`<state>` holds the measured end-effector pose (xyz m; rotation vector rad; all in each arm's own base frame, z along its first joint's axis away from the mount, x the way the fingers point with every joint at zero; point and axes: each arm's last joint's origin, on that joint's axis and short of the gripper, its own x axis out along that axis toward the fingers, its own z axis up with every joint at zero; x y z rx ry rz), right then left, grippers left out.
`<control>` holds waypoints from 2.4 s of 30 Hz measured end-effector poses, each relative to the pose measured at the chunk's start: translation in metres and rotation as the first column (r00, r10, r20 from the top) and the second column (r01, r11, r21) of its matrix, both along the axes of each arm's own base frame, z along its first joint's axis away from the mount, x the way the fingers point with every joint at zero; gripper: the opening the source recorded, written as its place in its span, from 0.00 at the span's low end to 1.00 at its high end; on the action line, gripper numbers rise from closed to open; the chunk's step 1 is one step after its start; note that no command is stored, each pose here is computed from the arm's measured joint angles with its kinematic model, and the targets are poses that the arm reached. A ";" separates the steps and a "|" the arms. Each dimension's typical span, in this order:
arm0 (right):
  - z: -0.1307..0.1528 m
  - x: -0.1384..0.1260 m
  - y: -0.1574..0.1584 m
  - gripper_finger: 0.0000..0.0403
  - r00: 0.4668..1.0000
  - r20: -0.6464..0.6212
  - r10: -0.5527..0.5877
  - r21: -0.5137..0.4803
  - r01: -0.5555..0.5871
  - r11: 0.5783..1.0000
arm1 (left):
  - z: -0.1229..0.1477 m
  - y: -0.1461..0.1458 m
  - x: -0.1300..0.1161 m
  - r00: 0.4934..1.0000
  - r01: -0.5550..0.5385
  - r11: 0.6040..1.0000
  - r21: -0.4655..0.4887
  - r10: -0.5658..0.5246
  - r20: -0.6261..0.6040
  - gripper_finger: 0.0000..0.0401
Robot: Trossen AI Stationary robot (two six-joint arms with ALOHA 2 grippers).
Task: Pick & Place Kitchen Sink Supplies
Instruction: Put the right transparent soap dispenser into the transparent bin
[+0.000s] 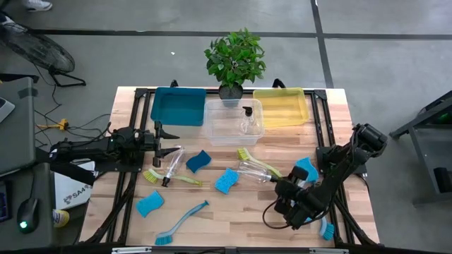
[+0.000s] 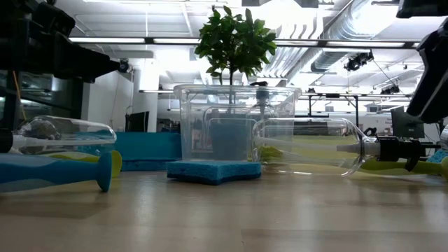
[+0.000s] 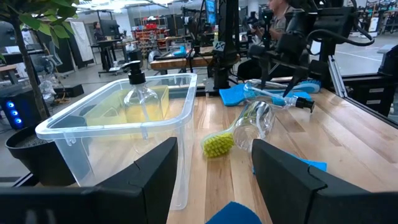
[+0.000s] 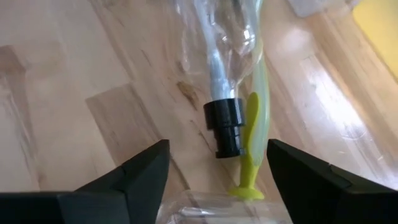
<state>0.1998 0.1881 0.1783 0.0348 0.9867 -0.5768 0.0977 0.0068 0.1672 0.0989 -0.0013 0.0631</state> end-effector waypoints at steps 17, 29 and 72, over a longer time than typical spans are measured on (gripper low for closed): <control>-0.027 -0.007 -0.009 0.69 0.999 0.030 0.040 -0.033 -0.039 0.999 | 0.000 0.000 0.000 1.000 0.000 1.000 0.000 0.000 0.000 0.50; -0.048 -0.013 -0.017 0.69 0.993 0.086 0.085 -0.076 -0.079 0.994 | 0.000 0.000 0.000 1.000 0.000 1.000 0.000 0.000 0.000 0.50; -0.059 -0.013 -0.020 0.31 0.959 0.217 0.184 -0.077 -0.171 0.982 | 0.000 0.000 0.000 1.000 0.000 1.000 0.000 0.000 0.000 0.50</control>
